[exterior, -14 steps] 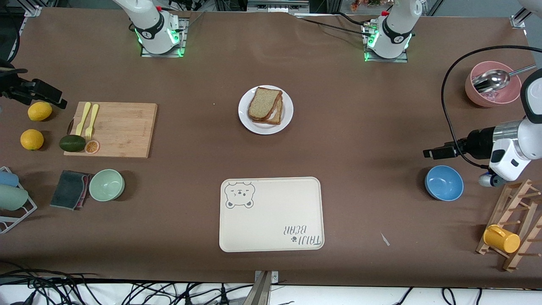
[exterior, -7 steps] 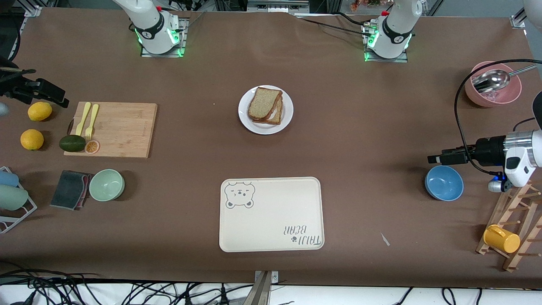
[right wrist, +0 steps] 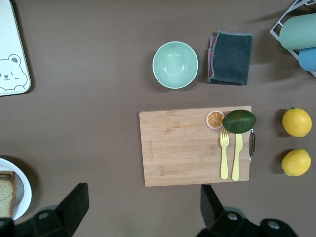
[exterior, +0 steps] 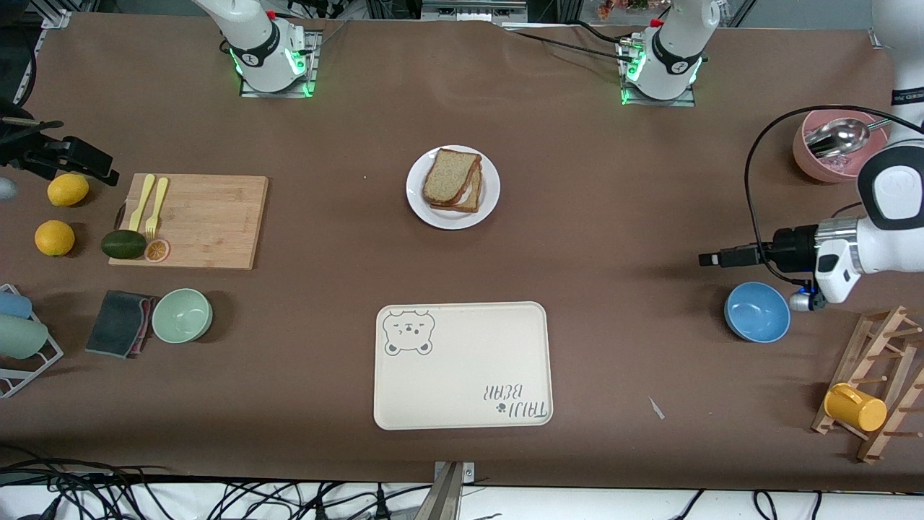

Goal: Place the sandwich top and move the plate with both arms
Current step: 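Move the left gripper from the blue bowl toward the white plate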

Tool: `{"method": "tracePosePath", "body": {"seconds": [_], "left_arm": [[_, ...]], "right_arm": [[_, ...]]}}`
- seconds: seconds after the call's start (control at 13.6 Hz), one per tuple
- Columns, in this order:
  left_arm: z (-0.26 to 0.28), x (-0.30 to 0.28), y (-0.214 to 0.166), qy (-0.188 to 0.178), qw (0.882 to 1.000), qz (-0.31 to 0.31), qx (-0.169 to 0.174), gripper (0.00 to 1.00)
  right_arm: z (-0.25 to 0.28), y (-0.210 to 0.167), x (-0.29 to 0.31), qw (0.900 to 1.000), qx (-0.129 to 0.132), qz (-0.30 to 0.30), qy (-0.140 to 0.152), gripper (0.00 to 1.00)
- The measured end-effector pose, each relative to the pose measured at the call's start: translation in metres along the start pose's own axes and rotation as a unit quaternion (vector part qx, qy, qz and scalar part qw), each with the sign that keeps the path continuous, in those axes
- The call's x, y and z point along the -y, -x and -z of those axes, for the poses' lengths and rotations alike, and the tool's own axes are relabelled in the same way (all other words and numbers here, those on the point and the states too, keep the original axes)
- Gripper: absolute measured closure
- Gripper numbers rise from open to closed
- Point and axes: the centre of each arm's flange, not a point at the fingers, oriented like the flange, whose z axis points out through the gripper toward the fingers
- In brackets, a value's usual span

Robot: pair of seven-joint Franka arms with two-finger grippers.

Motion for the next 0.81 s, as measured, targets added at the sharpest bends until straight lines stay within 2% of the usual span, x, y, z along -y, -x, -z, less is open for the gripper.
{"method": "tracePosePath", "body": {"seconds": [0.22, 0.52, 0.81], "left_arm": [[-0.026, 0.021, 0.022, 0.001, 1.000, -0.019, 0.008, 0.00], [-0.062, 0.044, 0.048, 0.018, 0.998, -0.044, 0.040, 0.00], [-0.080, 0.024, 0.056, 0.015, 0.996, -0.070, 0.058, 0.00]], "right_arm": [[0.000, 0.000, 0.000, 1.000, -0.001, 0.000, -0.003, 0.00], [0.000, -0.001, 0.002, 1.000, -0.002, 0.001, -0.003, 0.00], [0.000, -0.001, 0.003, 1.000, -0.002, 0.002, -0.003, 0.00]]}}
